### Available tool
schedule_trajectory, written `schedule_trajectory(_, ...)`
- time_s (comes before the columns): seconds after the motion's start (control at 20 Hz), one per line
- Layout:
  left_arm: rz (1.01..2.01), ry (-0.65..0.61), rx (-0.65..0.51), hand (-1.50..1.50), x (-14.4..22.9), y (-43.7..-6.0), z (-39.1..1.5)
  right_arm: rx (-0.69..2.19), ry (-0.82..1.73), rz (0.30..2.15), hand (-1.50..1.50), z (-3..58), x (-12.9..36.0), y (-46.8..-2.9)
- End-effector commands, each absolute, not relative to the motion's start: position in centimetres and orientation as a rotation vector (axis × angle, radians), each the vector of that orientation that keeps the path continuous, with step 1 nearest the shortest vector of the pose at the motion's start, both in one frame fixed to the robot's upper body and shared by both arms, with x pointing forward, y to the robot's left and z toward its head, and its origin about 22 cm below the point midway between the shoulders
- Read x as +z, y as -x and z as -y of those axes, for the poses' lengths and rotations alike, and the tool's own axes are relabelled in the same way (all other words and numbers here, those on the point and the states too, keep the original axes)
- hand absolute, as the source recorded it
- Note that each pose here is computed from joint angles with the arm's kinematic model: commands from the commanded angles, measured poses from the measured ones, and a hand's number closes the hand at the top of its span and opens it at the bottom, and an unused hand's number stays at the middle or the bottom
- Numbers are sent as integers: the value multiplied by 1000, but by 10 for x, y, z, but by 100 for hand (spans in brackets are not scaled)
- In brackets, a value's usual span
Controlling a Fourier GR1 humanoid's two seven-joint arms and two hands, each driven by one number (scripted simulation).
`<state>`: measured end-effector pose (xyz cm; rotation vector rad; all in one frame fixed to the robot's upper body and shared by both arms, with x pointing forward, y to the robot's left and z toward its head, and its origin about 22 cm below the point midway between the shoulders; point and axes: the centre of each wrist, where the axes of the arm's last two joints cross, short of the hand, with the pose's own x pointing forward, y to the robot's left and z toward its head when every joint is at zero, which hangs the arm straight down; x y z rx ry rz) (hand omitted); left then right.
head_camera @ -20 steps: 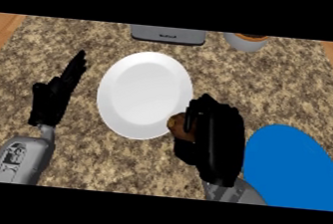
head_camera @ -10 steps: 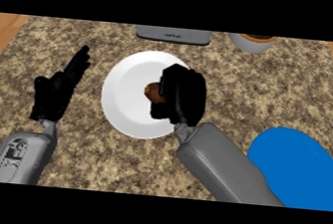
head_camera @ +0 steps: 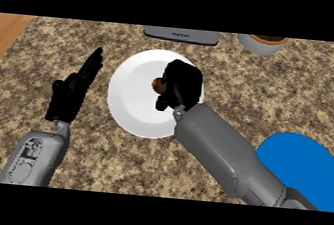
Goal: Pick the sweet potato from the plate and place it in the plate
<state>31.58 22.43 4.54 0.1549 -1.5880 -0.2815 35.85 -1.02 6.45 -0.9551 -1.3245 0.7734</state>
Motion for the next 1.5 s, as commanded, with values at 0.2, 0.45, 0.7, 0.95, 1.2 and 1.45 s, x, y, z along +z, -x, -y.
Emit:
schedule_trajectory(0.2, 1592, -126, -306, 0, 46, -316, -216, 616, 859, 1299, -150, 27, 34, -369)
schedule_trajectory(0.45, 1615, -133, -308, 0, 46, -318, -229, 473, 729, 1421, -150, 24, 39, -365)
schedule_trajectory(0.7, 1599, -146, -284, 0, 42, -321, -236, 196, 684, 1565, -150, 21, 42, -353)
schedule_trajectory(0.95, 1578, -203, -246, 0, 41, -314, -242, 6, 668, 1554, -150, 26, 46, -355)
schedule_trajectory(1.2, 1568, -202, -204, 0, 26, -301, -261, -71, 651, 1587, -150, 57, 31, -338)
schedule_trajectory(1.45, 1561, -219, -210, 0, 47, -295, -255, -42, 635, 1582, -150, 126, 30, -311)
